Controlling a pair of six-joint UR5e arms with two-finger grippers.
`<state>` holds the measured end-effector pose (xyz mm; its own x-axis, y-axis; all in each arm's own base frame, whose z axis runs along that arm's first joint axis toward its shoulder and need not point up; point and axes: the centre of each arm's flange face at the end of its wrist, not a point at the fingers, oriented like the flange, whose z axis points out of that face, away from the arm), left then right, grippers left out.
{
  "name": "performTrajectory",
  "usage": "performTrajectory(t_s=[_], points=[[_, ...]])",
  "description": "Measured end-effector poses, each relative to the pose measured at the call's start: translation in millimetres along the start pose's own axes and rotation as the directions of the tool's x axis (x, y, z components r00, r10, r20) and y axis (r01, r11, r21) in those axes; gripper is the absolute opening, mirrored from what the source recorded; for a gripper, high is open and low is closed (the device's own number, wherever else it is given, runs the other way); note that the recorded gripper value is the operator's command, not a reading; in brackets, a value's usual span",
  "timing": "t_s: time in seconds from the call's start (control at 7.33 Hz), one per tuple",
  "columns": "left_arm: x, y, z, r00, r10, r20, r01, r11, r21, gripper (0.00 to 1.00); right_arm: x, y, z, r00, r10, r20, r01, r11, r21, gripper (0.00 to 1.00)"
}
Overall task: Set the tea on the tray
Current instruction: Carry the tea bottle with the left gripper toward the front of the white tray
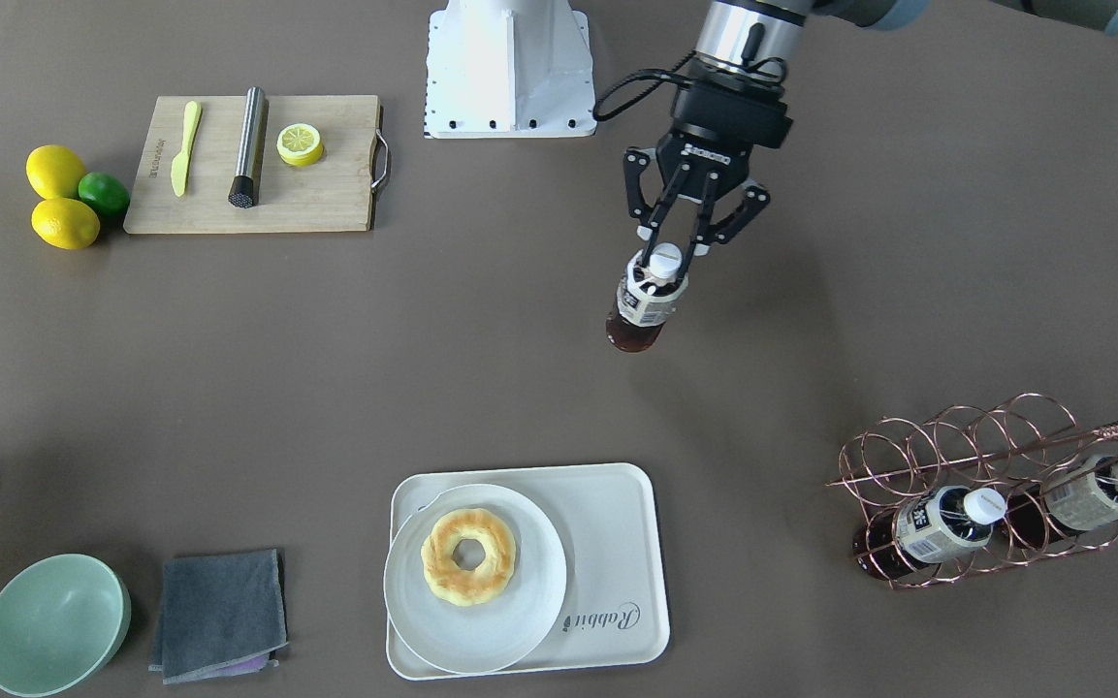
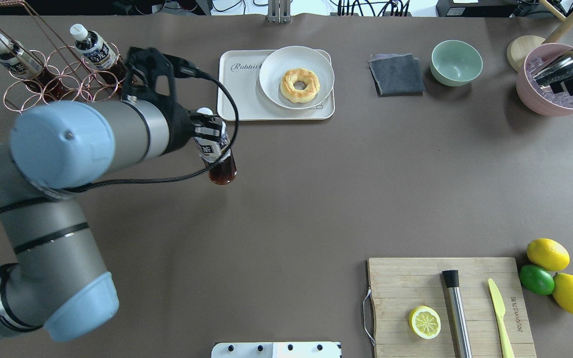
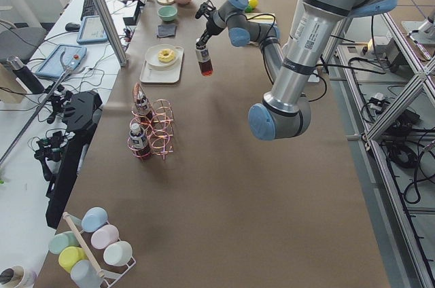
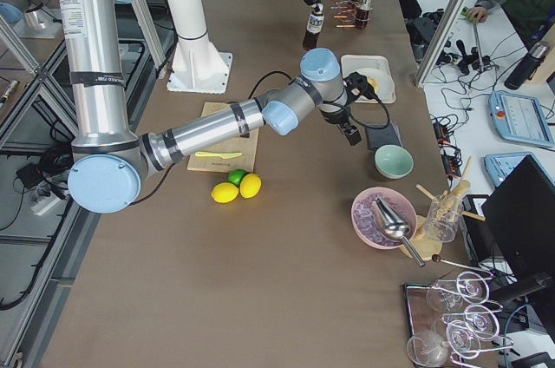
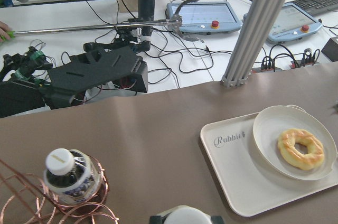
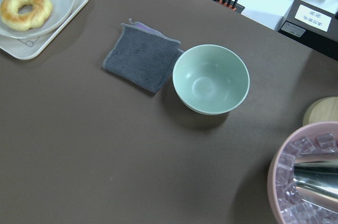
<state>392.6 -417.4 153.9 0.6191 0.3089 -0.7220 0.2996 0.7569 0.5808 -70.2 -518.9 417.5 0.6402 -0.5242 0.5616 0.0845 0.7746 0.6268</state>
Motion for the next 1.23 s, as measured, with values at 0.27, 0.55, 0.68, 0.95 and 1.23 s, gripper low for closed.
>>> performTrajectory(t_s=[0.27, 0.55, 0.68, 0.95, 1.23], points=[[71.1, 29.4, 11.4, 1.0, -0.002, 0.013, 0.002, 1.0, 0.017, 0.0, -30.4, -19.7, 10.7, 0.999, -0.003, 0.037, 0.002, 1.0, 0.006, 1.0], [100.9, 37.2, 28.4, 1.0, -0.014, 0.028, 0.013, 1.0, 0.024, 0.0, -61.8, -40.3, 19.7, 0.997, -0.018, 0.072, 0.017, 1.0, 0.017, 1.0], [105.4, 37.7, 31.6, 0.999, -0.016, 0.029, 0.015, 0.999, 0.028, 0.0, -71.2, -46.2, 23.0, 0.997, -0.017, 0.08, 0.015, 1.0, 0.019, 1.0], [108.7, 36.9, 31.6, 0.999, -0.023, 0.028, 0.021, 0.996, 0.084, 0.0, -76.4, -49.4, 24.7, 0.996, -0.015, 0.084, 0.014, 1.0, 0.02, 1.0], [117.2, 45.6, 33.7, 0.999, -0.027, 0.029, 0.022, 0.988, 0.154, 0.0, -77.5, -49.7, 25.5, 0.996, -0.016, 0.084, 0.014, 1.0, 0.019, 1.0]])
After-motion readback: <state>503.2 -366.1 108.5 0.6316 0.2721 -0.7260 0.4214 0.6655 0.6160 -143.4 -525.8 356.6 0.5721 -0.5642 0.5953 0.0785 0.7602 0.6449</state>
